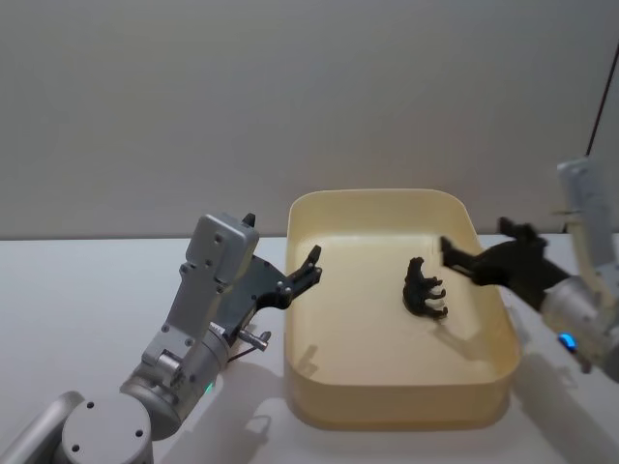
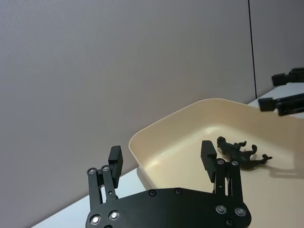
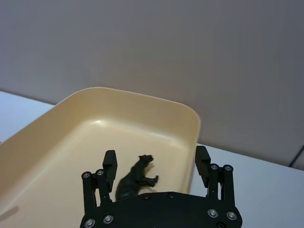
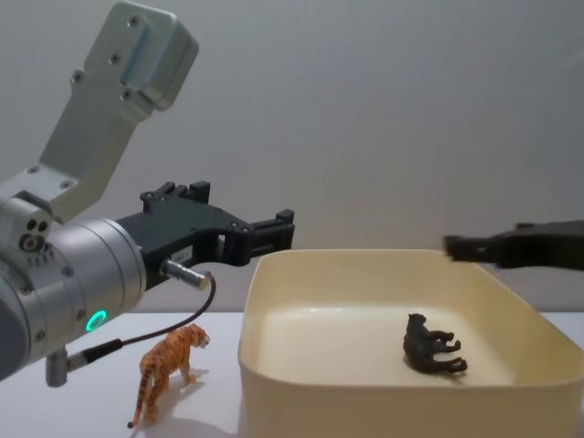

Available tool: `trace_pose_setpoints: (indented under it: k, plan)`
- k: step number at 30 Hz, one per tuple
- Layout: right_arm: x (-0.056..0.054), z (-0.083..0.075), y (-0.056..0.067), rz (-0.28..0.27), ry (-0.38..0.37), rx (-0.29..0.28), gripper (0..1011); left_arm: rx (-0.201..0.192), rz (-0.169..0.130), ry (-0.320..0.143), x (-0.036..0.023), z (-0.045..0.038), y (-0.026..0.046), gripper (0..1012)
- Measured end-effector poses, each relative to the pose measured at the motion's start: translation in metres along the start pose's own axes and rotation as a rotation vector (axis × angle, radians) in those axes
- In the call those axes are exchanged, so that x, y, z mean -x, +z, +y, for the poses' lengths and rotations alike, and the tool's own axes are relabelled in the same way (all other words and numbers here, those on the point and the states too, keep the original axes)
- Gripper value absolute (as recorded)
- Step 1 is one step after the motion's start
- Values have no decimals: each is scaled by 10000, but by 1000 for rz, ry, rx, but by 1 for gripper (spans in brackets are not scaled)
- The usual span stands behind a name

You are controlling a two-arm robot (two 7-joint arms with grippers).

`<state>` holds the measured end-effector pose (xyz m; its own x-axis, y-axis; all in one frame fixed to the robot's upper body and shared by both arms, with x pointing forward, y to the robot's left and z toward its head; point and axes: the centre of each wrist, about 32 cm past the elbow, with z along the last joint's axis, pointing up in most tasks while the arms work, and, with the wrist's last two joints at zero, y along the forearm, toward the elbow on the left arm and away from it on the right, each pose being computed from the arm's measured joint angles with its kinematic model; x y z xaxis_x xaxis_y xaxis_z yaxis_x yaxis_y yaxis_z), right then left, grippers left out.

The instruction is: Pick up the toy alternately with two hands and place it into the central storage box.

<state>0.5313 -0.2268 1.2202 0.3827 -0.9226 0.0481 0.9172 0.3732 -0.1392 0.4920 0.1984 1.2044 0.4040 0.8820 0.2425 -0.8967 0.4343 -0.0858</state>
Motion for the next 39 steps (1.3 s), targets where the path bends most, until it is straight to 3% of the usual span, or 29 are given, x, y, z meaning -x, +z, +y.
trace_pose_setpoints:
  k: [13, 23, 31, 39]
  plan:
    - [-335, -518, -42, 34, -175, 2, 1001, 0, 0, 0, 0, 0, 0, 1001]
    - [-481, -841, -133, 25, -264, 52, 1001, 0, 0, 0, 0, 0, 0, 1001]
    - [-540, -989, -227, 18, -309, 106, 1001, 0, 0, 0, 0, 0, 0, 1001]
    - [-589, -1030, -348, 13, -338, 161, 1001, 0, 0, 0, 0, 0, 0, 1001]
